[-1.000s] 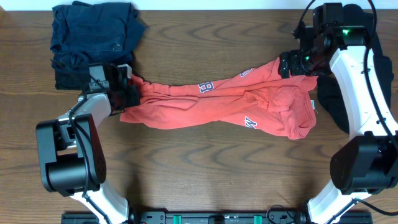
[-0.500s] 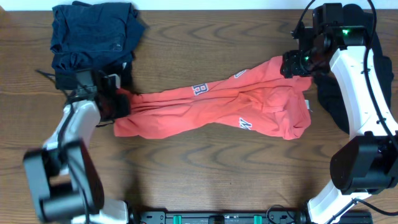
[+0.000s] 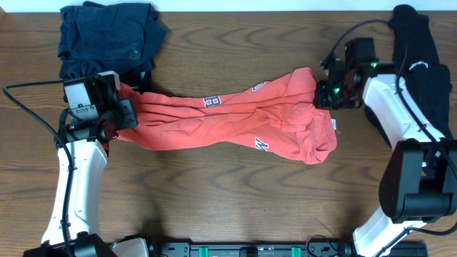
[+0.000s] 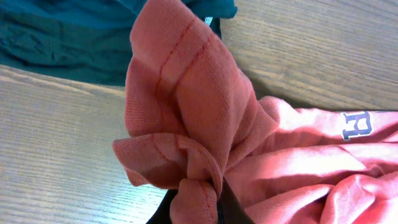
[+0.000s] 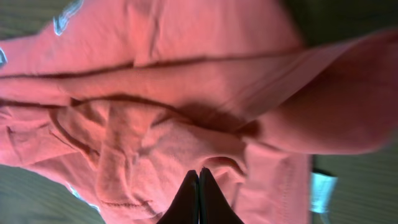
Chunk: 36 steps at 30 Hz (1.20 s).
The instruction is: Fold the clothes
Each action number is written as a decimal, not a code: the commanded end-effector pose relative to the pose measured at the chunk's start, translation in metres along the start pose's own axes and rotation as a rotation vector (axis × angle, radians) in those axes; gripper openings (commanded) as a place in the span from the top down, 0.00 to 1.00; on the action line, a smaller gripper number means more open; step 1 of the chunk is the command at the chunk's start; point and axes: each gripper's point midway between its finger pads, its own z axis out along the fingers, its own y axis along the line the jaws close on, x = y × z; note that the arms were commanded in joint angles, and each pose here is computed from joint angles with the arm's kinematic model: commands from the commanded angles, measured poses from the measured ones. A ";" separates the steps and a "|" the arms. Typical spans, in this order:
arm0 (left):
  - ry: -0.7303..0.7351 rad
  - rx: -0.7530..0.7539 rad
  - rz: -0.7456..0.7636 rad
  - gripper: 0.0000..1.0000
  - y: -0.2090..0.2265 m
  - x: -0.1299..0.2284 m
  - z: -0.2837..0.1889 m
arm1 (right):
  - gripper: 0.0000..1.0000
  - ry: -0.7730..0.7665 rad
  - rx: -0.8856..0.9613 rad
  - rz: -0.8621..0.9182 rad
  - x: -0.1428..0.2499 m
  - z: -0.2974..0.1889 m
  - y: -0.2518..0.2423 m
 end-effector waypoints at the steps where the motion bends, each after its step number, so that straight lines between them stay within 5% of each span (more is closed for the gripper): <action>1: -0.031 0.007 -0.005 0.94 -0.004 -0.010 -0.005 | 0.99 0.026 -0.058 0.026 0.015 0.014 0.013; 9: -0.061 0.119 0.016 0.94 -0.060 -0.021 -0.007 | 0.99 0.040 -0.060 0.045 0.029 0.030 0.013; 36: -0.020 0.507 0.113 0.94 -0.271 0.026 0.035 | 0.99 0.036 -0.060 0.043 0.028 0.030 0.013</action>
